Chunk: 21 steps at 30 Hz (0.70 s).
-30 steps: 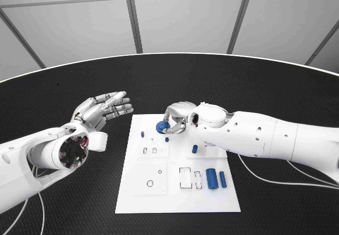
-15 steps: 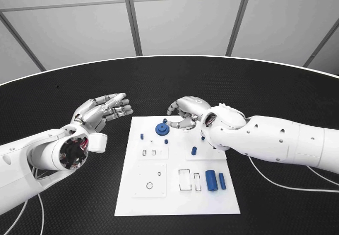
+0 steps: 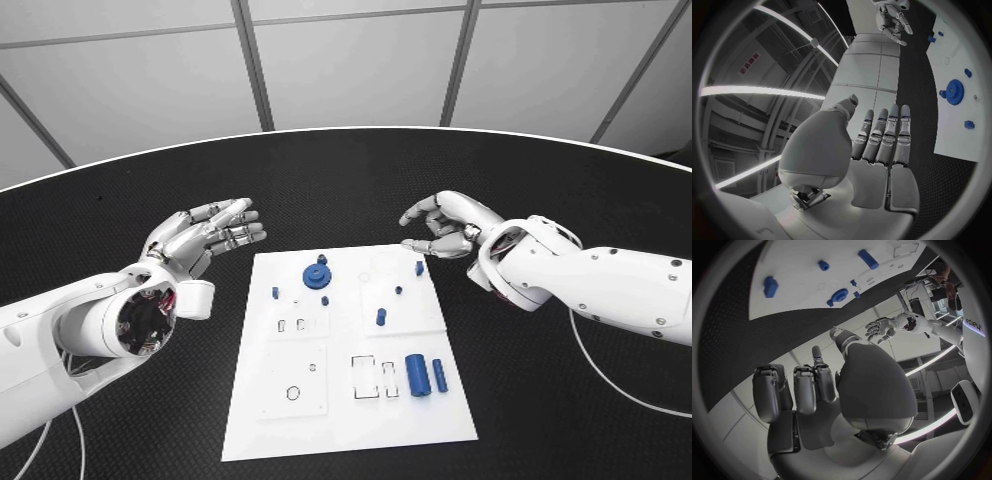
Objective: Assemble the parts on the task board
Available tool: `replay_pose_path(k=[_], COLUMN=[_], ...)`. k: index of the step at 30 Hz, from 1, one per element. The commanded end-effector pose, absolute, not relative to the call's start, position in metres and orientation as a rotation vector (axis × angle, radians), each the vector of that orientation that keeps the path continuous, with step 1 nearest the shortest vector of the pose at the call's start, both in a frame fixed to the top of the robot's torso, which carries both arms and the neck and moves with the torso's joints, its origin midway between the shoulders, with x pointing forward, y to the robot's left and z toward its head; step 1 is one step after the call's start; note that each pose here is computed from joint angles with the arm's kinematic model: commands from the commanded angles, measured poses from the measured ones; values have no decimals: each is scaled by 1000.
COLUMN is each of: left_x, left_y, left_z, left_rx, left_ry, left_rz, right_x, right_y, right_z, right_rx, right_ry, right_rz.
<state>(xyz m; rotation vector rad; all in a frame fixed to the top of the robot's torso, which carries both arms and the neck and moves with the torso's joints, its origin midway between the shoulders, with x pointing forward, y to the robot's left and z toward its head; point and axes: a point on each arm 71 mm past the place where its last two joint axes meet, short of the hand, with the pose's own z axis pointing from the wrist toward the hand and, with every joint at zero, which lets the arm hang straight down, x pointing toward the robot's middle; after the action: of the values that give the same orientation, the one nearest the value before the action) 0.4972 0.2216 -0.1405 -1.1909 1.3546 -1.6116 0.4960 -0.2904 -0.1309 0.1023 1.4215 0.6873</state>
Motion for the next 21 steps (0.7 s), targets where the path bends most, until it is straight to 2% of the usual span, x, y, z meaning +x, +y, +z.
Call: replay_pose_path(k=[1, 6, 14, 21], left_x=[498, 499, 500, 499], left_y=[221, 221, 222, 222], left_z=[-141, -141, -142, -142], left_rx=[-1190, -1190, -1190, -1190], left_ry=[1354, 1353, 1353, 1353], left_rz=[-1613, -1613, -1611, -1612], right_x=[494, 491, 491, 493], right_y=[-307, -319, -324, -319], right_z=[-136, -155, -178, -189], right_rx=[116, 135, 163, 176], right_ry=[1426, 1458, 1504, 1524], right_rz=[661, 640, 613, 607])
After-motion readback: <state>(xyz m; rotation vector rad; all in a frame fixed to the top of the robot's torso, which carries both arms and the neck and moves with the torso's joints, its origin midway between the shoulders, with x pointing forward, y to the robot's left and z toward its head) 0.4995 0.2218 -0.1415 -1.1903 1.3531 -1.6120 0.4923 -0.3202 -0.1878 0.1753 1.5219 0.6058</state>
